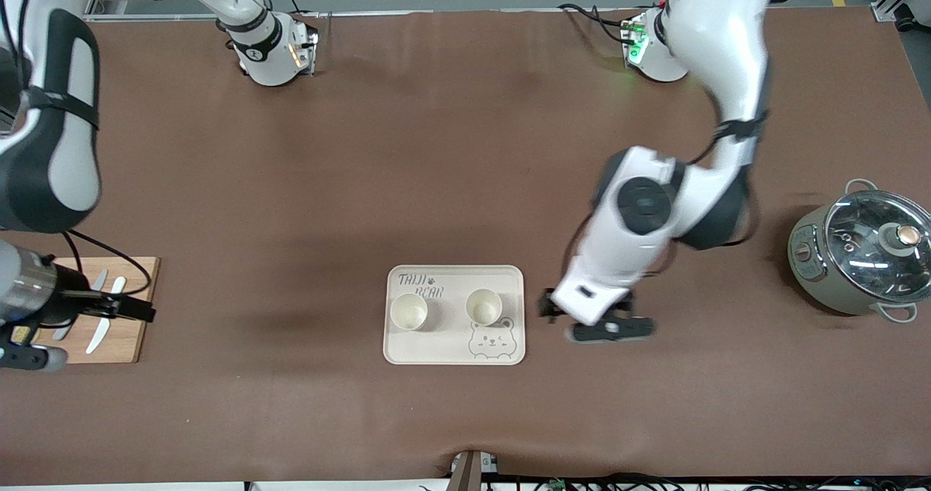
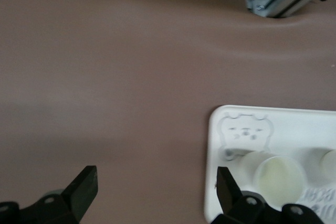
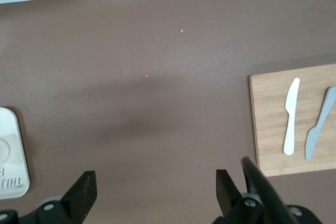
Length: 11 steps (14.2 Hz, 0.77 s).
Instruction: Place white IKEA cup upright on tray with both arms
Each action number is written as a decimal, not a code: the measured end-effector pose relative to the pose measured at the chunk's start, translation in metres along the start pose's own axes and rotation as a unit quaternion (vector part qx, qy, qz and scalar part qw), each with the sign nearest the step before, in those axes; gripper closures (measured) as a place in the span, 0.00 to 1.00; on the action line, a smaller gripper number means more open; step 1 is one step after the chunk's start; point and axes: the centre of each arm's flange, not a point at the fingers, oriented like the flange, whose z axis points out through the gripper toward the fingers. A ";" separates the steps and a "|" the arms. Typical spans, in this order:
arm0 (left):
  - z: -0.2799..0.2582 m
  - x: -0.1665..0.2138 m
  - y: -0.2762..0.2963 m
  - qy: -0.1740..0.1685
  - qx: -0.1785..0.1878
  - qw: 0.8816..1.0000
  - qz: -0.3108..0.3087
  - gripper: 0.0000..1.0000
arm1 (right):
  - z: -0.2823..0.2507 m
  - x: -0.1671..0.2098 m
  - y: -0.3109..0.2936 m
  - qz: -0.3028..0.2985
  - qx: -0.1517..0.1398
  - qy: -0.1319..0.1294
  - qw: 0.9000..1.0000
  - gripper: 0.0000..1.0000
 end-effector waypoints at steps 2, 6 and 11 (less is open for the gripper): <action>-0.024 0.019 -0.075 -0.017 0.004 0.999 0.045 0.00 | -0.021 -0.017 0.012 -0.001 0.004 0.001 1.000 0.00; -0.026 0.028 -0.187 -0.042 0.001 0.997 0.065 0.00 | -0.059 -0.055 0.022 -0.013 0.009 0.005 1.000 0.00; -0.112 -0.003 -0.234 -0.055 -0.003 0.997 0.045 0.00 | -0.087 -0.097 0.030 -0.019 0.013 0.011 1.000 0.00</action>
